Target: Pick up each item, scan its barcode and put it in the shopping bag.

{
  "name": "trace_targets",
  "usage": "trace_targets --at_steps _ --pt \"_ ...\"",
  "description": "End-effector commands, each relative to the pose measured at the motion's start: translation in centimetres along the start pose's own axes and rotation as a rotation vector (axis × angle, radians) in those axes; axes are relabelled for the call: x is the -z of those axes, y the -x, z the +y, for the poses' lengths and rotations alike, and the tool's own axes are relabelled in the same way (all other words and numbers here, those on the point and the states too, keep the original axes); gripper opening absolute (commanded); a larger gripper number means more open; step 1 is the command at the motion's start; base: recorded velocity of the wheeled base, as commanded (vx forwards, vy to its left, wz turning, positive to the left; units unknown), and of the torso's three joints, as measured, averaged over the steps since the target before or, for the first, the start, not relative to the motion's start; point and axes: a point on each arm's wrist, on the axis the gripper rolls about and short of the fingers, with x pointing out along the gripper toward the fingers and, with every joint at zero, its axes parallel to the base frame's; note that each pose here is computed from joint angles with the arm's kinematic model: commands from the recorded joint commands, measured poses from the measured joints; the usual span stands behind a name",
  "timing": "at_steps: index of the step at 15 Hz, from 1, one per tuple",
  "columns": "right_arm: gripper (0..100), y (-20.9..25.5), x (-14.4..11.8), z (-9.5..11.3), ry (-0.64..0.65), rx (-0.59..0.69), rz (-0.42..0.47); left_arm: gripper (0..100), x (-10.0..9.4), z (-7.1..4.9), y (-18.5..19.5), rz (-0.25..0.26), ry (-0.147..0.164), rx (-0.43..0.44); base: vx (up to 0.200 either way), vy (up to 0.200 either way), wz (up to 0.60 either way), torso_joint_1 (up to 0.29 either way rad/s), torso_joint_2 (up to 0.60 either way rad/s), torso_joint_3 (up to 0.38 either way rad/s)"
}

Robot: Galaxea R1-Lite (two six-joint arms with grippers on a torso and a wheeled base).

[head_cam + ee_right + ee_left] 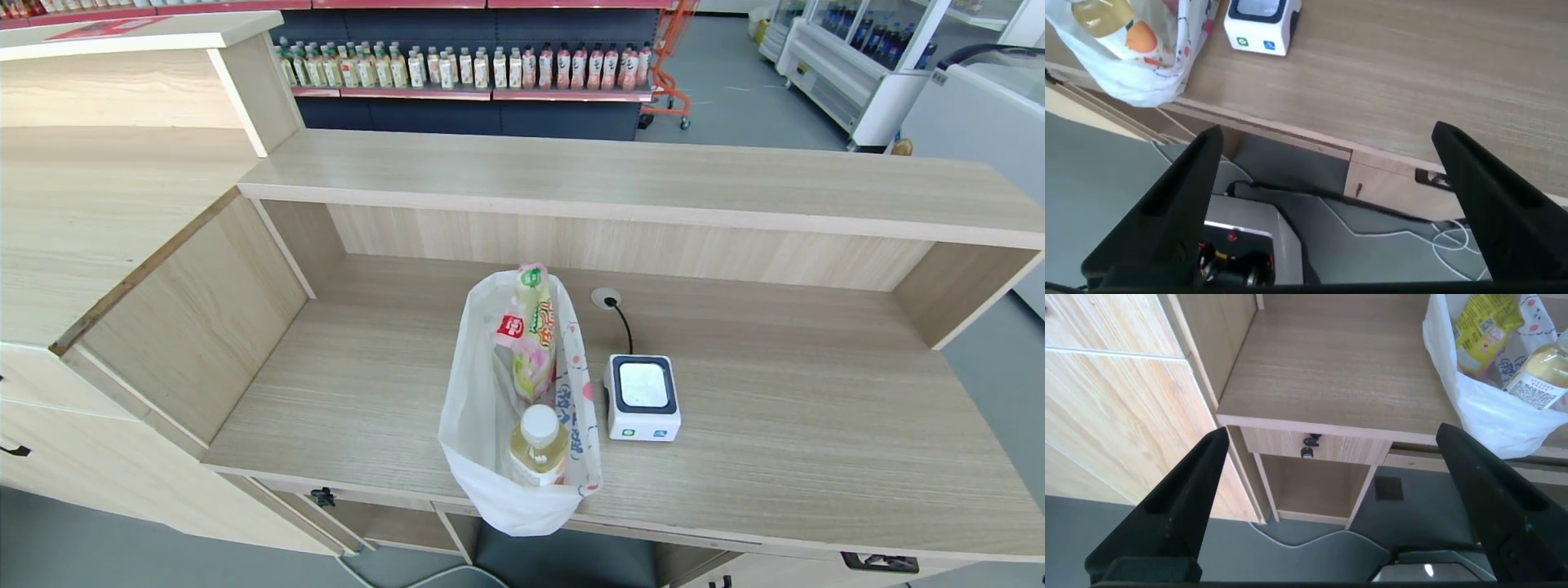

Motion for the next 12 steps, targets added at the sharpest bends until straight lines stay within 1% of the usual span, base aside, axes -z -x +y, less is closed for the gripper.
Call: trace_targets --at_steps 1,3,12 --pt "100 1.85 2.36 0.7 0.031 0.046 -0.099 100 0.0 0.0 0.0 0.0 0.0 0.0 0.0 0.0 0.0 0.0 0.0 0.0" --pt "100 2.1 2.46 0.76 0.037 0.055 -0.122 100 0.0 0.0 0.0 0.0 0.0 0.0 0.0 0.0 0.0 0.0 0.0 0.0" --pt "100 2.07 2.48 0.75 0.027 0.056 -0.126 100 0.0 0.0 0.0 0.0 0.003 0.0 0.0 0.0 0.0 0.0 0.0 0.0"
